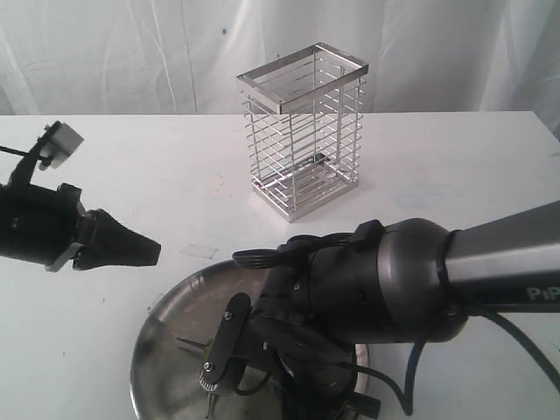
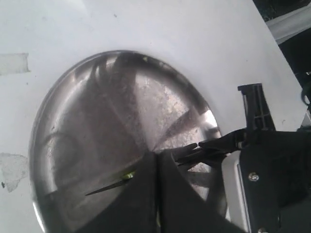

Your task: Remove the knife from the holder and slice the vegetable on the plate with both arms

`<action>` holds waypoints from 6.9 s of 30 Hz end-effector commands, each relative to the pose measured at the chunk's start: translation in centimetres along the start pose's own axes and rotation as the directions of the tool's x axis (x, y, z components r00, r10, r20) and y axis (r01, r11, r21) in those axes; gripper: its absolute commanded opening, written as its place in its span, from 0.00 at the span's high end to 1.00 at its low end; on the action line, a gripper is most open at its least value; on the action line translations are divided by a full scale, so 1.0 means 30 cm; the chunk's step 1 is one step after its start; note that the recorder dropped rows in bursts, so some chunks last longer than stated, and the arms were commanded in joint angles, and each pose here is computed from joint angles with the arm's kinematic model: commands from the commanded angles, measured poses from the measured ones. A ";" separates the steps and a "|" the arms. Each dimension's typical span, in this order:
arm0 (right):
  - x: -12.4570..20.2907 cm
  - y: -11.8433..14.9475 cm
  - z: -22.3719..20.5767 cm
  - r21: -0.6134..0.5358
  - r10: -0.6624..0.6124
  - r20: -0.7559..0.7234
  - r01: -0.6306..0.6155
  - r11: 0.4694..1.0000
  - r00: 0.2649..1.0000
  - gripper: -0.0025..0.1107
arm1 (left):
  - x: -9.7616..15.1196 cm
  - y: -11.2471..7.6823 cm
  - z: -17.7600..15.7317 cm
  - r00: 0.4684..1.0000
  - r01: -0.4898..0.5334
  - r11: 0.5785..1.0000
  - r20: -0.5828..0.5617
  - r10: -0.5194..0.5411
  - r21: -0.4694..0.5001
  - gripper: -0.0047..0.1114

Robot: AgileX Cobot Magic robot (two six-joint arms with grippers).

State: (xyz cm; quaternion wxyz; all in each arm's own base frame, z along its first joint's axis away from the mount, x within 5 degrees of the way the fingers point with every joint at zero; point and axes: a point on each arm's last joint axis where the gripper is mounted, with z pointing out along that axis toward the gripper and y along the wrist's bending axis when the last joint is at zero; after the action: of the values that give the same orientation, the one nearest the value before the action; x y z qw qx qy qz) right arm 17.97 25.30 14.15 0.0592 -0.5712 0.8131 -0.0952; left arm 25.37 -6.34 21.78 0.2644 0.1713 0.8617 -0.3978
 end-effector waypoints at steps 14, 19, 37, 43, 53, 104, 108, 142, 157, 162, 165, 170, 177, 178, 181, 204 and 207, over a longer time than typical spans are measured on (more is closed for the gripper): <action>-0.008 -0.001 -0.002 -0.005 -0.001 0.022 0.001 1.000 1.000 0.98 | 0.140 0.035 0.228 0.976 0.008 0.994 -0.215 -0.031 -0.106 0.96; -0.008 -0.001 -0.002 -0.005 -0.001 0.022 0.001 1.000 1.000 0.98 | 0.150 0.059 0.247 0.974 0.043 0.991 -0.217 -0.069 -0.124 0.96; -0.008 -0.001 -0.002 -0.003 -0.002 0.022 0.002 1.000 1.000 0.98 | 0.231 0.123 0.373 0.954 0.063 0.987 -0.282 -0.103 -0.147 0.96; 0.007 -0.002 -0.002 0.000 -0.006 -0.029 0.006 1.000 1.000 0.98 | 0.177 0.083 0.331 0.975 0.024 0.990 -0.214 -0.054 -0.139 0.96; 0.055 -0.020 -0.010 0.051 -0.036 -0.187 0.046 0.998 0.982 0.98 | 0.107 -0.025 0.232 0.989 -0.064 0.992 -0.142 0.049 -0.107 0.96; 0.131 -0.058 -0.113 0.146 0.043 -0.312 0.003 0.989 0.949 0.98 | 0.122 -0.050 0.230 0.983 0.000 0.999 -0.183 -0.007 -0.038 0.66; 0.131 -0.059 -0.113 0.140 0.012 -0.317 0.034 0.990 0.948 0.98 | 0.122 -0.049 0.230 0.983 0.000 0.999 -0.182 -0.007 -0.041 0.66; 0.120 -0.120 -0.004 0.272 0.018 -0.418 0.106 0.956 0.908 0.98 | 0.121 -0.050 0.230 0.984 0.008 0.999 -0.179 -0.015 -0.040 0.66; 0.154 -0.109 -0.112 0.169 0.170 -0.295 -0.124 0.978 0.940 0.98 | 0.169 -0.161 0.321 0.962 -0.131 0.991 -0.243 0.121 -0.025 0.47; 0.150 -0.110 -0.114 0.165 0.170 -0.277 -0.127 0.978 0.946 0.98 | 0.169 -0.160 0.336 0.962 -0.175 0.980 -0.231 0.149 -0.097 0.42; 0.145 -0.110 -0.112 0.163 0.165 -0.261 -0.126 0.979 0.951 0.98 | 0.177 -0.148 0.347 0.958 -0.175 0.979 -0.246 0.145 -0.103 0.38; 0.139 -0.110 -0.111 0.160 0.163 -0.242 -0.126 0.979 0.957 0.98 | 0.189 -0.140 0.361 0.957 -0.155 0.984 -0.263 0.126 -0.089 0.38; 0.137 -0.110 -0.110 0.160 0.159 -0.236 -0.124 0.979 0.958 0.98 | 0.200 -0.130 0.383 0.957 -0.128 0.989 -0.270 0.105 -0.070 0.38; 0.137 -0.110 -0.110 0.160 0.159 -0.236 -0.124 0.979 0.958 0.98 | 0.202 -0.127 0.388 0.957 -0.125 0.990 -0.270 0.103 -0.067 0.38; 0.137 -0.110 -0.110 0.160 0.159 -0.236 -0.124 0.979 0.958 0.98 | 0.207 -0.118 0.401 0.960 -0.111 0.992 -0.266 0.089 -0.065 0.38; 0.142 -0.108 -0.111 0.155 0.165 -0.253 -0.128 0.979 0.953 0.98 | 0.138 -0.162 0.307 0.948 -0.286 0.946 -0.189 0.256 -0.155 0.96; 0.146 -0.095 -0.111 0.113 0.157 -0.272 -0.131 0.985 0.949 0.98 | 0.139 -0.154 0.311 0.948 -0.285 0.944 -0.192 0.252 -0.167 0.96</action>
State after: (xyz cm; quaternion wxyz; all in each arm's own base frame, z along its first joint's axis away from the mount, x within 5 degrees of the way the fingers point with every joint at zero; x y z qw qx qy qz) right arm 18.73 20.70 17.82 -0.0088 -0.4884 0.8448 -0.2184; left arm 22.87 -16.18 17.04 0.2618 0.2976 0.8821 -0.2545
